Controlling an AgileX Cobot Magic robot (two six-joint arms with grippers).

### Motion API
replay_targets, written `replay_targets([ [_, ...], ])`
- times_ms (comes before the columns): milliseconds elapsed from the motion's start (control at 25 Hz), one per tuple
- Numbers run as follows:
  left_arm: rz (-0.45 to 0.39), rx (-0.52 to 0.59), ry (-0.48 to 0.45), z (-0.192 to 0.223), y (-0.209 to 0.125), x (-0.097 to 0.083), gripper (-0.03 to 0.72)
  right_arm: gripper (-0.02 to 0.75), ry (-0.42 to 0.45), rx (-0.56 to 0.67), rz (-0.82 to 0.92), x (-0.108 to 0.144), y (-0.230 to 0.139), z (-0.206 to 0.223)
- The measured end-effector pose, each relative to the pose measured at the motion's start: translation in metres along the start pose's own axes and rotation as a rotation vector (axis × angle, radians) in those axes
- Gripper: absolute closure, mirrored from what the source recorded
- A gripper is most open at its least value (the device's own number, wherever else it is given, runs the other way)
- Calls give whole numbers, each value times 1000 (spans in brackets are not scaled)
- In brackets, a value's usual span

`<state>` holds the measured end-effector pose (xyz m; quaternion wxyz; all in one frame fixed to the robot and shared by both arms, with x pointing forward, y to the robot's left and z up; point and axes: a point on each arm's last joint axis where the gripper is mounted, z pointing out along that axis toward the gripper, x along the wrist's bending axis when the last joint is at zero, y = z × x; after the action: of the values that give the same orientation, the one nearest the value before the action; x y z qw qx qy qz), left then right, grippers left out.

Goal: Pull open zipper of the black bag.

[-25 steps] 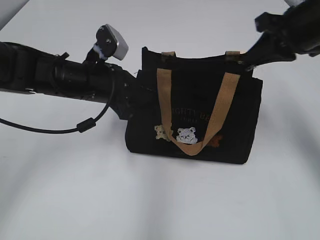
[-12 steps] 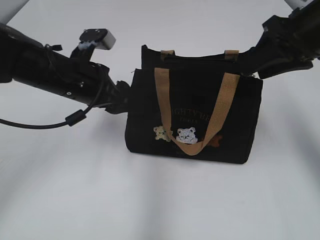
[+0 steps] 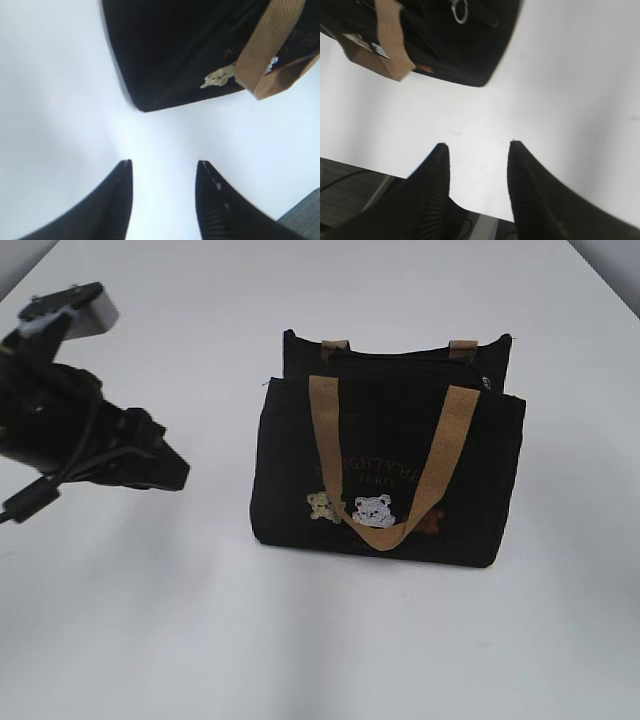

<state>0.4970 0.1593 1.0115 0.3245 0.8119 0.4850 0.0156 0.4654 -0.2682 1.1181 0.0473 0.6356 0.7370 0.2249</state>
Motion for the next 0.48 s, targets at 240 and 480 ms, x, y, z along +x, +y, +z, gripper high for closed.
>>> replay_targets([
  [240,-47,-70,71,-58,-47,-14,379,443,-81,-54,-17,1,-92,-6],
  [480,13,-181,128,-127,-110,-33,379,443,-106,-191,-41,2,-169,3],
])
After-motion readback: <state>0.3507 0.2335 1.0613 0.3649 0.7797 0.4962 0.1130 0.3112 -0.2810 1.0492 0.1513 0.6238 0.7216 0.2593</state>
